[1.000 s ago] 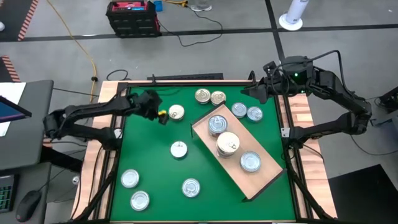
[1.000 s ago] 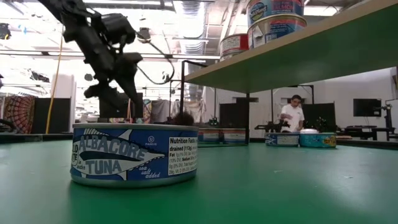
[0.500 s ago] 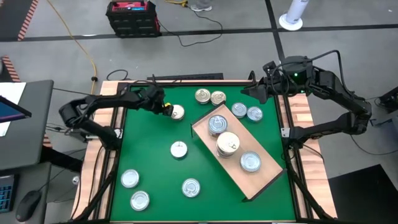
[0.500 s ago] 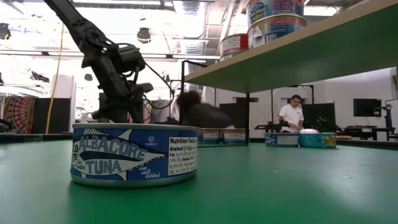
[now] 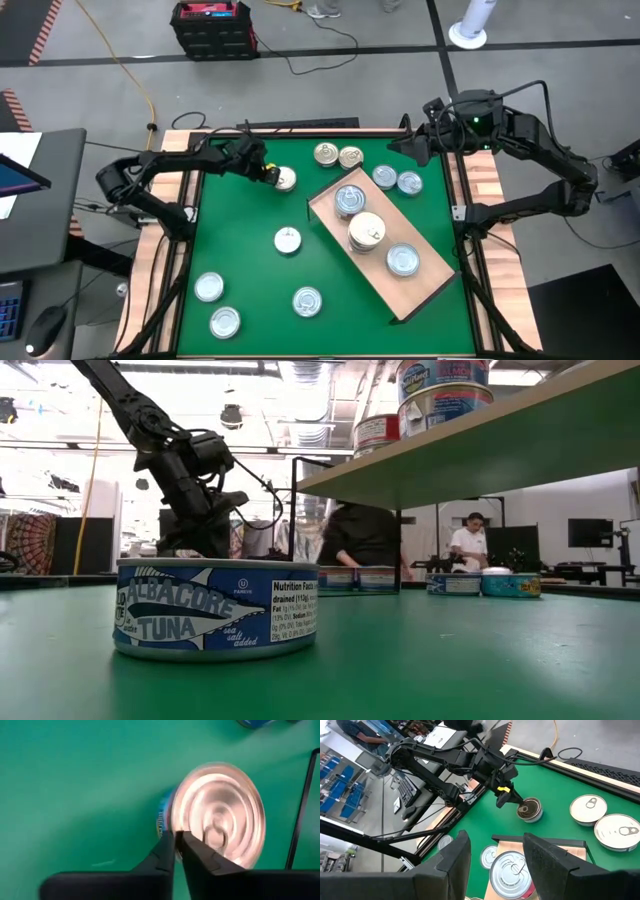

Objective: Stack canned seafood by type on shelf
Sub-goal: Stack the blue and pink tuna can on top of the other blue and pink tuna cans on the shelf

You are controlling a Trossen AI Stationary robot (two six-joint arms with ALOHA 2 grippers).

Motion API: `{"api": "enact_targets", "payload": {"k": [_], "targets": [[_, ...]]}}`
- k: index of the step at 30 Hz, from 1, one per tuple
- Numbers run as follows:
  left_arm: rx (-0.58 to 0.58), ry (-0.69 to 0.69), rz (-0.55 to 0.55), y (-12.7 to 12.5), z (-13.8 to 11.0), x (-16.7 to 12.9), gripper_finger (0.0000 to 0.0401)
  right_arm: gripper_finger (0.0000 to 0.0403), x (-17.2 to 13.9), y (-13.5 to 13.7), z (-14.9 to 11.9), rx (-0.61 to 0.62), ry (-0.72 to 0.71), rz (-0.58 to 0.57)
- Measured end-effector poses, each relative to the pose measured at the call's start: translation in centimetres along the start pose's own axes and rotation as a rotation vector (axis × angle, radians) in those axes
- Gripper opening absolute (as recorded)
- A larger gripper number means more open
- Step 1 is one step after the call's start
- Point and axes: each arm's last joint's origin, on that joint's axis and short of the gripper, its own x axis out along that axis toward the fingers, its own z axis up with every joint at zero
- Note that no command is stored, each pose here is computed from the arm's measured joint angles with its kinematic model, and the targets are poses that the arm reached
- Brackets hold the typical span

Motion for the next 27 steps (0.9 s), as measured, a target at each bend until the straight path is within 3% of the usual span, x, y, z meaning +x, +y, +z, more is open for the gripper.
{"api": "enact_targets", "payload": {"k": [8,13,16,22,27], "targets": [[0.01,0.036,0.064,1.1,-0.1,-0.1,0.0001,0.0204,0.0,0.0,0.0,0.002,-0.001,-0.001],[-0.004,0.116,0.181,2.7,-1.0,0.1,0.0,0.0204,0.0,0.0,0.0,0.01,0.0,-0.001],[0.006,0.081,0.158,2.6,-0.3,-0.6,0.0,0.0204,0.0,0.0,0.0,0.011,0.0,-0.002],[0.125,0.073,0.267,2.3,0.4,-3.6,0.0,0.0204,0.0,0.0,0.0,0.01,0.0,-0.001],[0.248,-0.037,0.231,1.1,1.2,-6.3,0.0007,0.0204,0.0,0.0,0.0,-0.001,-0.013,-0.016]]}}
